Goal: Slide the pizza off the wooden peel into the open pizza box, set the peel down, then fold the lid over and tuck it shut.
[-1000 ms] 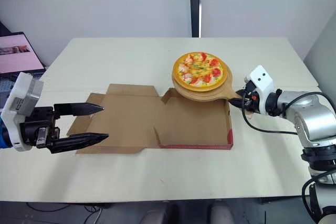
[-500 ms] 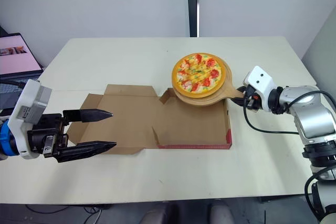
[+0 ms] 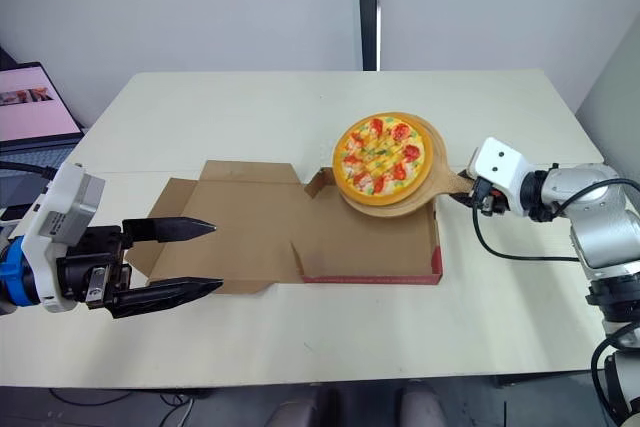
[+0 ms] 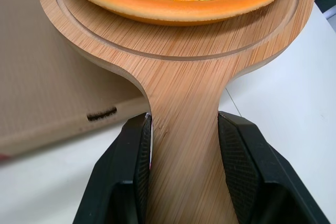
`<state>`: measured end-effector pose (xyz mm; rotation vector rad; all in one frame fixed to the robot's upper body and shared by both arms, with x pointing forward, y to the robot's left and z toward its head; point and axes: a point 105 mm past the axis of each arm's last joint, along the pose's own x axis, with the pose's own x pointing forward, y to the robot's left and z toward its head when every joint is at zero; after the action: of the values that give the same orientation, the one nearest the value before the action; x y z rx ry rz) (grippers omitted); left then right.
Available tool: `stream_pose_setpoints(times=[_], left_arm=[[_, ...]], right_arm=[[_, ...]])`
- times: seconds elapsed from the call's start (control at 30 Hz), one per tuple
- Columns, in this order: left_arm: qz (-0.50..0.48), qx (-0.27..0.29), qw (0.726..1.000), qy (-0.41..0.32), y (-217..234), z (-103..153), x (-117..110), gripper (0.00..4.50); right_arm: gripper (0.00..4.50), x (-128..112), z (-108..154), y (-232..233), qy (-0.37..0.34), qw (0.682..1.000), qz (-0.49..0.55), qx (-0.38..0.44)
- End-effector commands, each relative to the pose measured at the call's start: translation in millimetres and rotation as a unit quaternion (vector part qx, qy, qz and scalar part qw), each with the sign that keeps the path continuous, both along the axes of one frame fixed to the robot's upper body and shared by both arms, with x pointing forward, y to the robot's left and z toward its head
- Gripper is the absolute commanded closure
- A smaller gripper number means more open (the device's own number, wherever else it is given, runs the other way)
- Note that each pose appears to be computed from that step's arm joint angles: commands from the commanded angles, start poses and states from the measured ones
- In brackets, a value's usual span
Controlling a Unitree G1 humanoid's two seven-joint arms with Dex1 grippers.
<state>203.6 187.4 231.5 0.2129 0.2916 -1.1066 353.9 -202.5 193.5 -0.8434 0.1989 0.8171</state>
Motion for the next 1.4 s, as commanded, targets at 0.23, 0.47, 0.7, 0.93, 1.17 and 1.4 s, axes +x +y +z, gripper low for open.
stream_pose_setpoints(times=[0.23,0.47,0.7,0.93,1.17,1.4], left_arm=[[-0.009,0.013,1.000,-0.015,-4,5,2,0.00],[-0.013,0.015,1.000,-0.015,-5,6,5,0.00],[-0.016,0.016,1.000,-0.018,-7,6,8,0.00],[-0.023,0.013,0.999,-0.025,-9,8,10,0.00],[-0.037,-0.001,0.998,-0.043,-19,15,13,0.00],[-0.065,-0.039,0.994,-0.078,-45,28,18,0.00]], right_arm=[[2.88,-1,25,-8,-0.071,0.996,0.019,-0.043],[2.88,0,30,-18,-0.081,0.995,0.008,-0.063],[2.88,11,49,-36,-0.127,0.987,-0.027,-0.091],[2.88,14,74,-57,-0.164,0.980,-0.058,-0.094],[2.88,1,69,-89,-0.151,0.979,-0.137,-0.027],[2.88,-28,33,-119,-0.093,0.948,-0.282,0.112]])
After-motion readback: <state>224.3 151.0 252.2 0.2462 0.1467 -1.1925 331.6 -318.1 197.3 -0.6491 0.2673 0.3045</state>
